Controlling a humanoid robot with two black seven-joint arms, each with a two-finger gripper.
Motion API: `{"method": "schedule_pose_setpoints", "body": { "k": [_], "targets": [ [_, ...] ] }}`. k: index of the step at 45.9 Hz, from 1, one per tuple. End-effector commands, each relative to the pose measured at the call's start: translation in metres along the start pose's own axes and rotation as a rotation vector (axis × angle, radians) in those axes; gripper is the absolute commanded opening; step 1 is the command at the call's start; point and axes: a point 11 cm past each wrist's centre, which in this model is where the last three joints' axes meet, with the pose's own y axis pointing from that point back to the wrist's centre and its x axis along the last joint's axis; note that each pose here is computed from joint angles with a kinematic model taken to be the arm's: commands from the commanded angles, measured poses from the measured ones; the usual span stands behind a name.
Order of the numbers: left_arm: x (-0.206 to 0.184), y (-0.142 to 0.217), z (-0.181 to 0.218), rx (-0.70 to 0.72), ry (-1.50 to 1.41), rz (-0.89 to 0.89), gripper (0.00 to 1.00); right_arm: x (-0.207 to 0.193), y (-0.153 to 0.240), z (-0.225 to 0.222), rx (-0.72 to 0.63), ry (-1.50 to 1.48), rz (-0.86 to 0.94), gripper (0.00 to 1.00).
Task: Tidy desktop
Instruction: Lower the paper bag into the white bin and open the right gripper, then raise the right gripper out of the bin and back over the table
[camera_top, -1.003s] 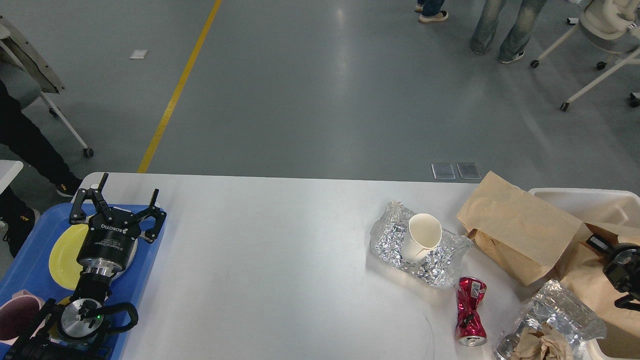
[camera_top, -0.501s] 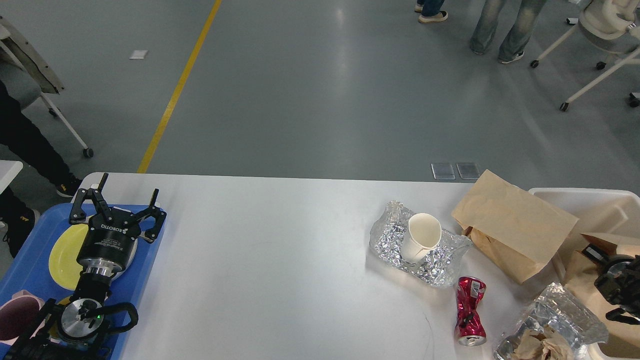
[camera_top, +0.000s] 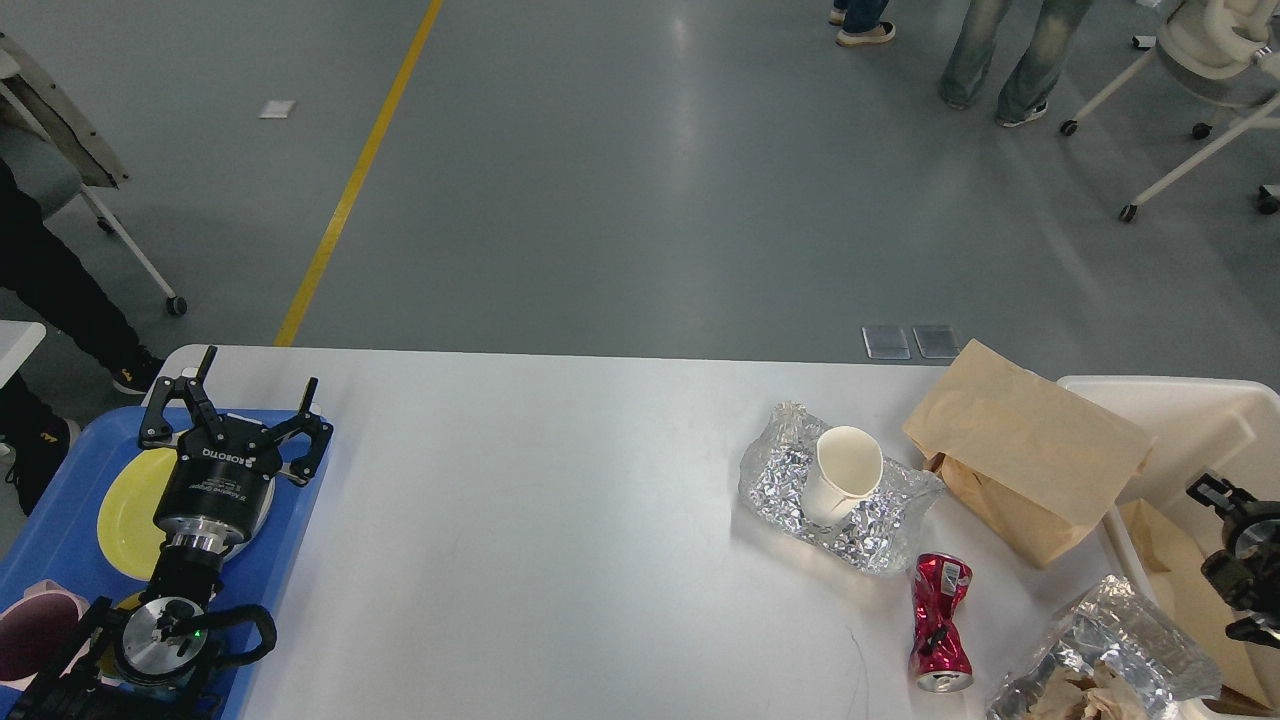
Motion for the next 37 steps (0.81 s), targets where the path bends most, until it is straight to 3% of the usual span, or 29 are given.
{"method": "schedule_pose_setpoints", "body": {
  "k": [1,10,18,30,37],
  "targets": [
    [0.0,0.0,0.0,0.001,0.0,0.0,0.96,0.01,0.0,-0.005,0.007,-0.001,0.003,1.0],
    [0.0,0.0,0.0,0.001,0.0,0.0,0.96,0.075,0.006,-0.029,0.038,-0.006,-0.004,1.0],
    [0.0,0.0,0.0,0.002,-0.001,0.0,0.96,0.131,0.027,-0.079,0.119,0.073,-0.067,1.0],
    [0.0,0.0,0.0,0.002,-0.001,0.0,0.96,0.171,0.093,-0.162,0.231,0.25,-0.247,1.0],
    [0.0,0.0,0.0,0.001,0.0,0.0,0.96,0.183,0.168,-0.216,0.31,0.423,-0.354,1.0]
  ]
}}
